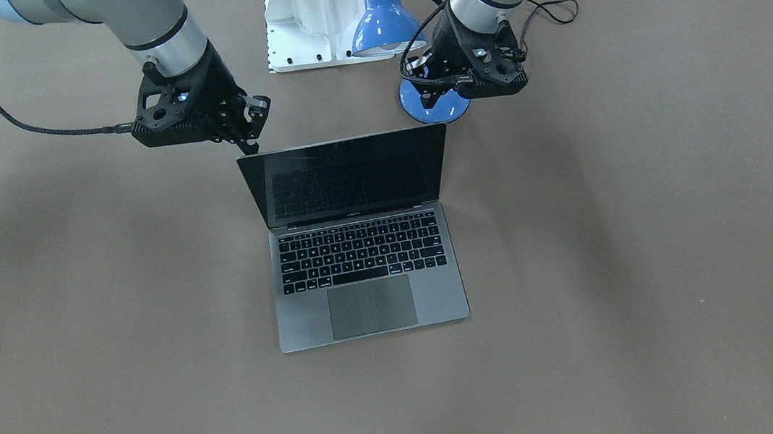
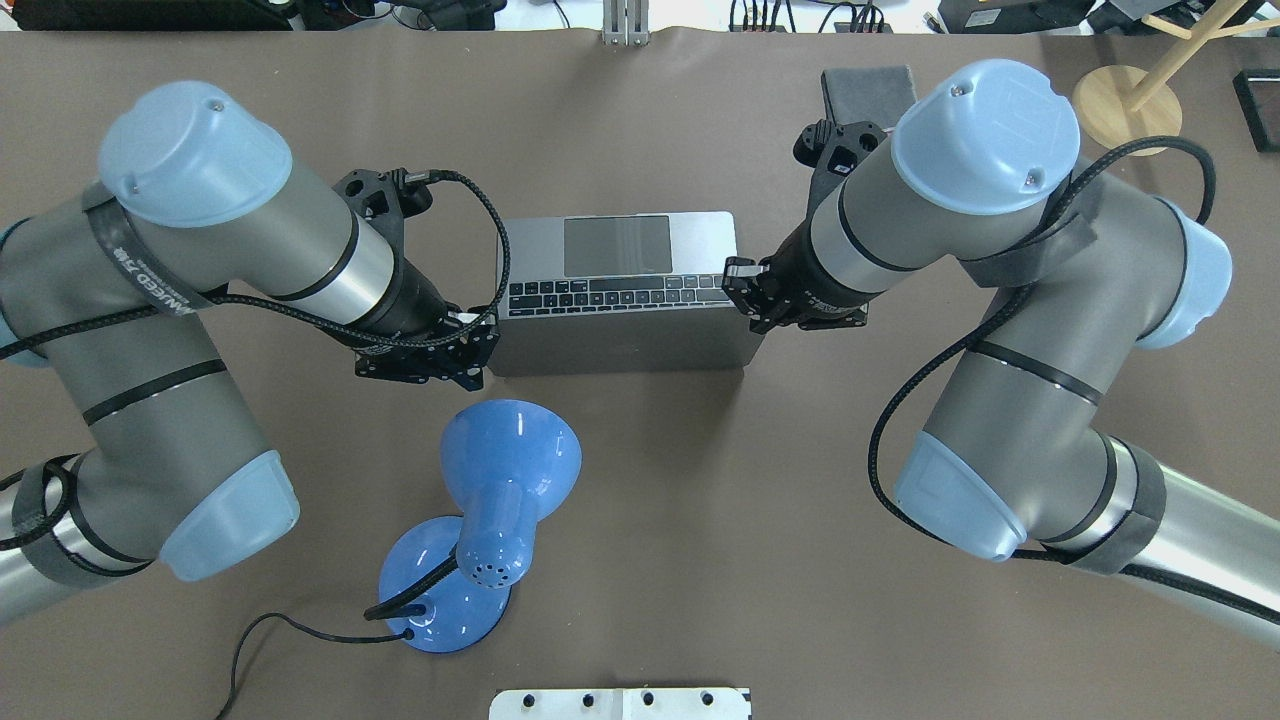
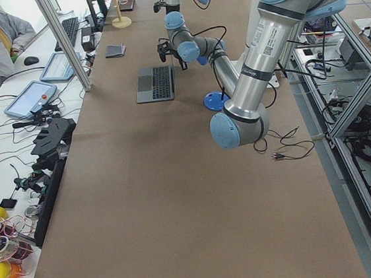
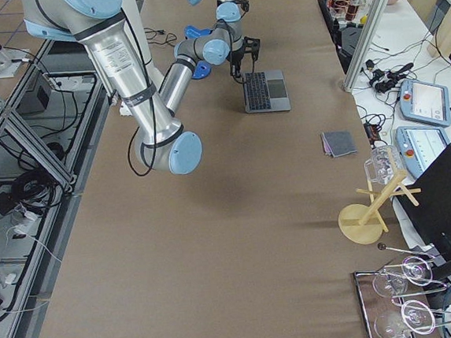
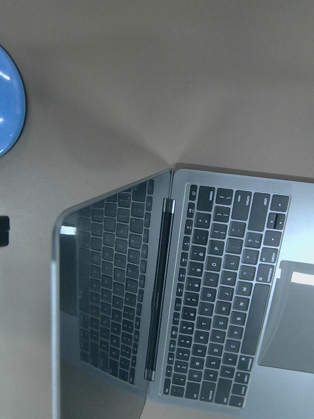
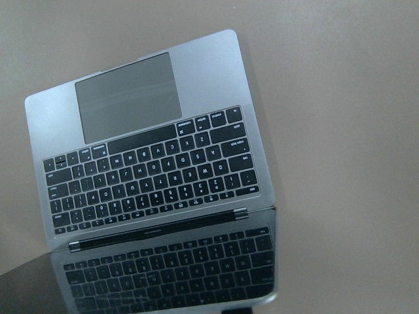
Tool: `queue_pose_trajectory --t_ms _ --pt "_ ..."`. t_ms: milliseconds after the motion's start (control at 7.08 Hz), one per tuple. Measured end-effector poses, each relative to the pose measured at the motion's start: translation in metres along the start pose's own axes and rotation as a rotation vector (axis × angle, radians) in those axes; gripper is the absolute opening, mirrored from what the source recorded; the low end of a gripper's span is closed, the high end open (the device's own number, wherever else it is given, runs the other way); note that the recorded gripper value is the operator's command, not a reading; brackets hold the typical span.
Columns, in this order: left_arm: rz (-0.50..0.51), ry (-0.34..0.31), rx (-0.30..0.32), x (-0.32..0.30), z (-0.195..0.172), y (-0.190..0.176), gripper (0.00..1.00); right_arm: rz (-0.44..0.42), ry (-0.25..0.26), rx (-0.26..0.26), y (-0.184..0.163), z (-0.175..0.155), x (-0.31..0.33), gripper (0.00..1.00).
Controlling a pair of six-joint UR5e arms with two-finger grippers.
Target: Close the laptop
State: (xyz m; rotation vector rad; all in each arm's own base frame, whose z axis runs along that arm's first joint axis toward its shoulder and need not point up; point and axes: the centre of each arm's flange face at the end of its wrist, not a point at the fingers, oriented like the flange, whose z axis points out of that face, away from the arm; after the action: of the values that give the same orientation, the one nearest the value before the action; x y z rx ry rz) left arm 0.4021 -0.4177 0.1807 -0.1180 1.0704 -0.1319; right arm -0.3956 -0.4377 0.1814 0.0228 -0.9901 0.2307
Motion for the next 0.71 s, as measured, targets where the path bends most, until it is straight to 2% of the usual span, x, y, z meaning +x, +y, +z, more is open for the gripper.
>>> queue_pose_trajectory --t_ms 282,706 --pt "-0.012 0.010 0.044 0.009 -0.006 -0.026 0.00 0.014 0.004 0.030 -0.030 -0.002 -0.007 0.00" --pt "-0.020 0.026 0.106 0.016 0.013 -0.078 0.00 0.037 0.027 0.046 -0.066 0.009 -0.029 0.00"
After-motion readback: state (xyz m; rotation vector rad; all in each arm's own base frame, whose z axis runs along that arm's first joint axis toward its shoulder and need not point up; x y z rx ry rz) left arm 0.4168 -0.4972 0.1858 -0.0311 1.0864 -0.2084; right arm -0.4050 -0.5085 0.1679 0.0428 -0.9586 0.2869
